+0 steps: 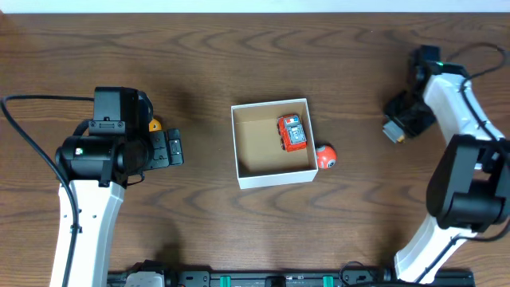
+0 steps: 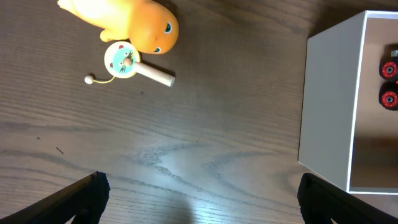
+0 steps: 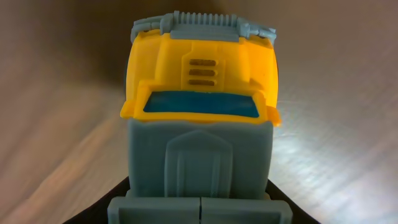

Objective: Pack container
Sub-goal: 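Carry the dump truck into the box beside the fire truck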

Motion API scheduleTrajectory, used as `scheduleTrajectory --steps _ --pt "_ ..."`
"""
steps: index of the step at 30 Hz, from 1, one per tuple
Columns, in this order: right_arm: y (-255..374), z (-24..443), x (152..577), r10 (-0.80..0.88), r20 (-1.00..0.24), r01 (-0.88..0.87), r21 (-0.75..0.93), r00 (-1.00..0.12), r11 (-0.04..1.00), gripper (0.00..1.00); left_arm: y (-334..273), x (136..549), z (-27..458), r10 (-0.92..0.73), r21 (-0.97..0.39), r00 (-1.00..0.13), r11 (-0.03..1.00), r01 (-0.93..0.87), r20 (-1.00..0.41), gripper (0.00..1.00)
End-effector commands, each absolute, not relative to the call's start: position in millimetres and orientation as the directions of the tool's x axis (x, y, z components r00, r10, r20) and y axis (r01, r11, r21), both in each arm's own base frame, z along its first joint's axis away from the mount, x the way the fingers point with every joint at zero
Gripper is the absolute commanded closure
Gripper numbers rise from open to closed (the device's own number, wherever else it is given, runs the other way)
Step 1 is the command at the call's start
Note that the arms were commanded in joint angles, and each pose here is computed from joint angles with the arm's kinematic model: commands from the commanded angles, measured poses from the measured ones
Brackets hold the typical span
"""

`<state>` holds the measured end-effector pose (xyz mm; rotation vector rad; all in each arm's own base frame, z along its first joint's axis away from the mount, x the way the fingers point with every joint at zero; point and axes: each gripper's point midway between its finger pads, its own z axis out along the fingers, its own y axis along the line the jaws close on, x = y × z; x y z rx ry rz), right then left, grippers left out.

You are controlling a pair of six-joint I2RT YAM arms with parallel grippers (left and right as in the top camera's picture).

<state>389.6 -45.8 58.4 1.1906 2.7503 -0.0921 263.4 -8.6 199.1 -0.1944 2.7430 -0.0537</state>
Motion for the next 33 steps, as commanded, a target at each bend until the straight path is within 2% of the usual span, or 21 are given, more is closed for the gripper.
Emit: scheduleTrajectory --steps 1,6,9,13,18,22,29,32,33 --pt "-2 126 409 0.490 -0.327 0.495 0.075 -0.808 0.866 0.99 -10 267 206 -0.144 -0.071 -0.908 0.989 -0.126 -0.394 0.02" --pt "82 194 409 0.219 -0.501 0.182 0.121 -0.837 0.976 0.99 -10 267 206 -0.144 -0.071 -0.908 0.989 -0.126 -0.394 0.02" --pt "134 221 394 0.121 -0.564 0.040 0.154 -0.817 0.987 0.99 -10 267 206 -0.144 -0.071 -0.908 0.989 -0.126 -0.394 0.02" --pt "190 230 371 0.014 -0.583 -0.103 0.168 -0.813 0.980 0.99 -10 267 206 -0.144 -0.071 -0.908 0.989 -0.126 -0.394 0.02" --pt "246 214 345 -0.115 -0.561 -0.241 0.155 -0.820 0.958 0.99 -10 267 206 -0.144 -0.071 -0.908 0.989 -0.126 -0.394 0.02" --pt "276 184 332 -0.199 -0.511 -0.302 0.127 -0.836 0.945 0.99 -10 267 206 -0.144 -0.071 -0.908 0.989 -0.126 -0.394 0.02" --pt "283 119 338 -0.222 -0.392 -0.271 0.075 -0.893 0.960 0.99 -10 267 206 -0.144 -0.071 -0.908 0.989 -0.126 -0.394 0.02" --pt "280 105 345 -0.212 -0.379 -0.255 0.067 -0.901 0.965 0.99 -10 267 205 -0.144 -0.071 -0.908 0.989 -0.126 -0.394 0.02" --pt "278 102 349 -0.205 -0.377 -0.247 0.066 -0.903 0.967 0.95 -10 267 205 -0.144 -0.071 -0.908 0.989 -0.126 -0.394 0.02"
